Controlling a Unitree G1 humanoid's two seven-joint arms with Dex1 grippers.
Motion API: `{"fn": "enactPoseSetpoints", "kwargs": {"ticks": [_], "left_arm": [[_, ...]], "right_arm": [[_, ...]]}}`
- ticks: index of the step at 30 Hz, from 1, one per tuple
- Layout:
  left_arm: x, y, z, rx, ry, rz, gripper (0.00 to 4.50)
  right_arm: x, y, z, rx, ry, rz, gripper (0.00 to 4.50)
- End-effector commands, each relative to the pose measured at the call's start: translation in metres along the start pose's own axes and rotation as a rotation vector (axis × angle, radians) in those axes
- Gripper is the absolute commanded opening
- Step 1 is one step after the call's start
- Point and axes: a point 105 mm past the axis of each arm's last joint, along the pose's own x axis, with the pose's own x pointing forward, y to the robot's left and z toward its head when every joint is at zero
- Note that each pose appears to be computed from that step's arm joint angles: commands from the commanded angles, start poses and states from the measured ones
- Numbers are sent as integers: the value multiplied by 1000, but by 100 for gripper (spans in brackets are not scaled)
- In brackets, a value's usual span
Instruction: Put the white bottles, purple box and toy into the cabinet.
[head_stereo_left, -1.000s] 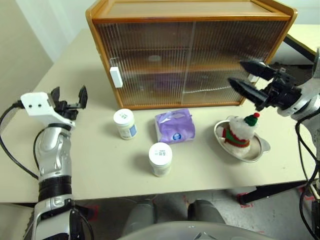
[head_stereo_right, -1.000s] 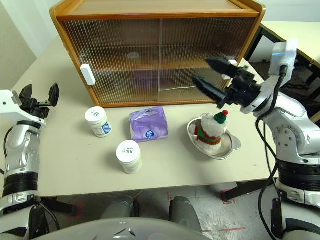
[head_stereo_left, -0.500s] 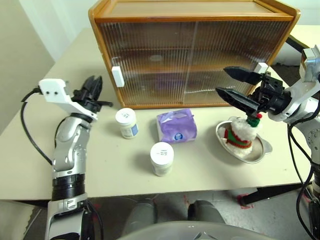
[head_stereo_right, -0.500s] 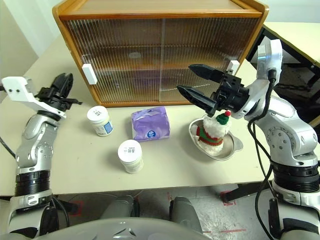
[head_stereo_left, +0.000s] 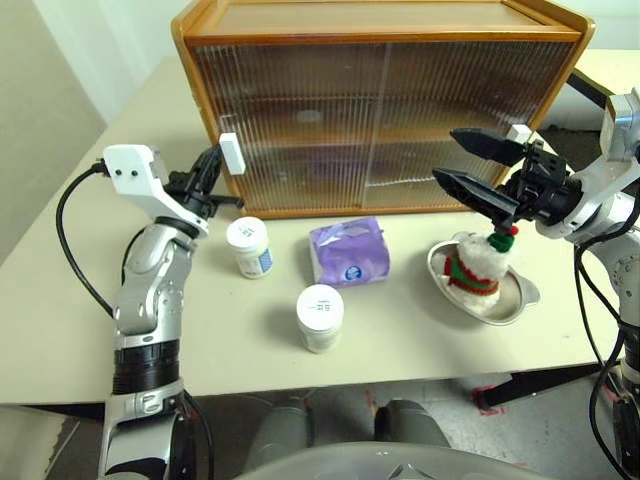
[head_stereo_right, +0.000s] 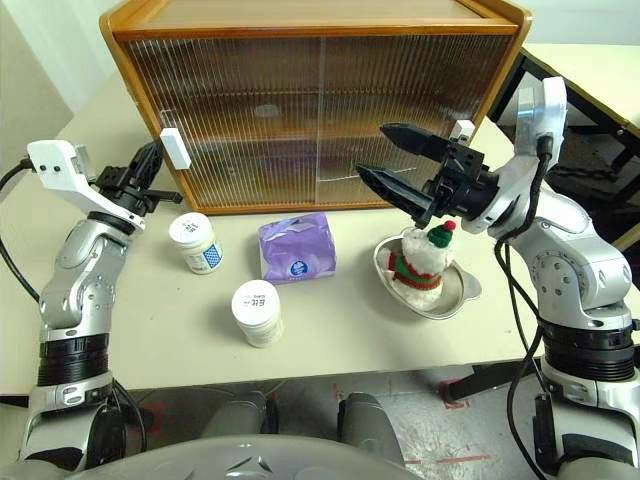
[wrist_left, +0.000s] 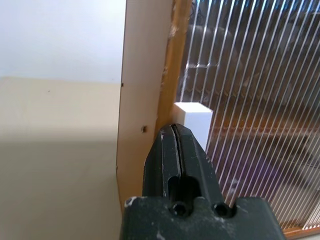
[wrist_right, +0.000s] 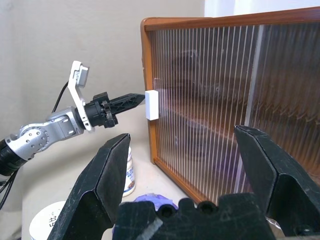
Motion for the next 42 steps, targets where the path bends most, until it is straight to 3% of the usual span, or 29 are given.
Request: {"fn": "enactPoseSetpoints", "kwargs": {"ticks": [1, 13, 20, 26, 42], "left_arm": [[5, -5, -10, -10, 35, -18, 5], [25, -33, -21, -37, 85, -140, 5], [38, -78, -27, -74, 122, -307, 5], [45, -98, -32, -87, 144, -374, 5], [67, -130, -39, -62, 144, -480, 5]], "right_arm": [[-2, -4, 10, -30, -33, -27, 450], [-4, -6, 22, -30, -82, -74, 450], [-5, -6, 23, -36, -88, -91, 450], [-7, -7, 26, -41, -91, -107, 450], [-11, -6, 27, -51, -80, -140, 450]]}}
